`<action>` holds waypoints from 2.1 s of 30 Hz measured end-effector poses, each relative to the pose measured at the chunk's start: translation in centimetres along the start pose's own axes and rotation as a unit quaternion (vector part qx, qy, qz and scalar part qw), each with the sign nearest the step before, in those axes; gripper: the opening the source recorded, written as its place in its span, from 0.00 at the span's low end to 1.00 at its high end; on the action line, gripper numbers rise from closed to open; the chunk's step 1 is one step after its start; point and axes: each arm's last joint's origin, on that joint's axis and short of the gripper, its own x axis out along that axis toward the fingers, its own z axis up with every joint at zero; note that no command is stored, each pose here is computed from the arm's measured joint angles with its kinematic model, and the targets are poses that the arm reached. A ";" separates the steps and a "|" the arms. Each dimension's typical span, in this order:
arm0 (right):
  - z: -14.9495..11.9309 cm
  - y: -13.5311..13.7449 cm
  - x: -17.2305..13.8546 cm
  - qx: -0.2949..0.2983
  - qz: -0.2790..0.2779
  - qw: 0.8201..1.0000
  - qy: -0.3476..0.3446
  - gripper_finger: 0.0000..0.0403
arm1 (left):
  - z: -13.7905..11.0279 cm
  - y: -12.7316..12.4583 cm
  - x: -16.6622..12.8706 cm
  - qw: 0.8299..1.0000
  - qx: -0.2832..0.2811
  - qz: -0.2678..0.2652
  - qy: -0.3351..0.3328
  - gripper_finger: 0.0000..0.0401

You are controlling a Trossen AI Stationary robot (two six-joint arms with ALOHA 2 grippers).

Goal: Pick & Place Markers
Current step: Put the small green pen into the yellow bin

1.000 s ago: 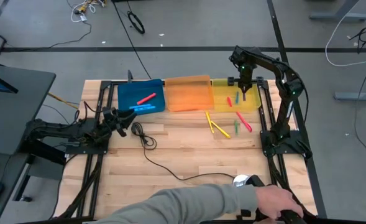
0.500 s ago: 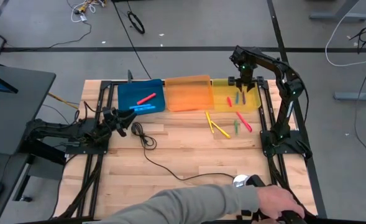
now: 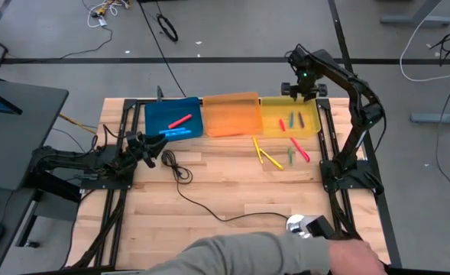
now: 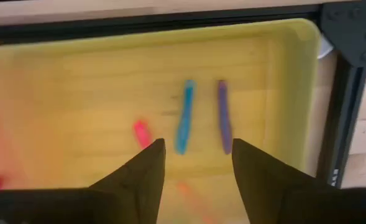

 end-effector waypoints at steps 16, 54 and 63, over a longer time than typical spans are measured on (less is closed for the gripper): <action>-4.0 1.8 -3.9 -0.028 0.006 0.997 -0.068 0.38 | 0.0 0.0 0.0 1.000 0.000 0.000 0.000 0.50; -17.8 3.2 1.9 -0.055 -0.010 0.998 0.027 0.37 | 0.0 0.0 0.0 1.000 0.000 0.000 0.000 0.50; -19.9 3.9 2.4 -0.081 -0.013 0.996 0.042 0.37 | 0.0 0.0 0.0 1.000 0.000 0.000 0.000 0.50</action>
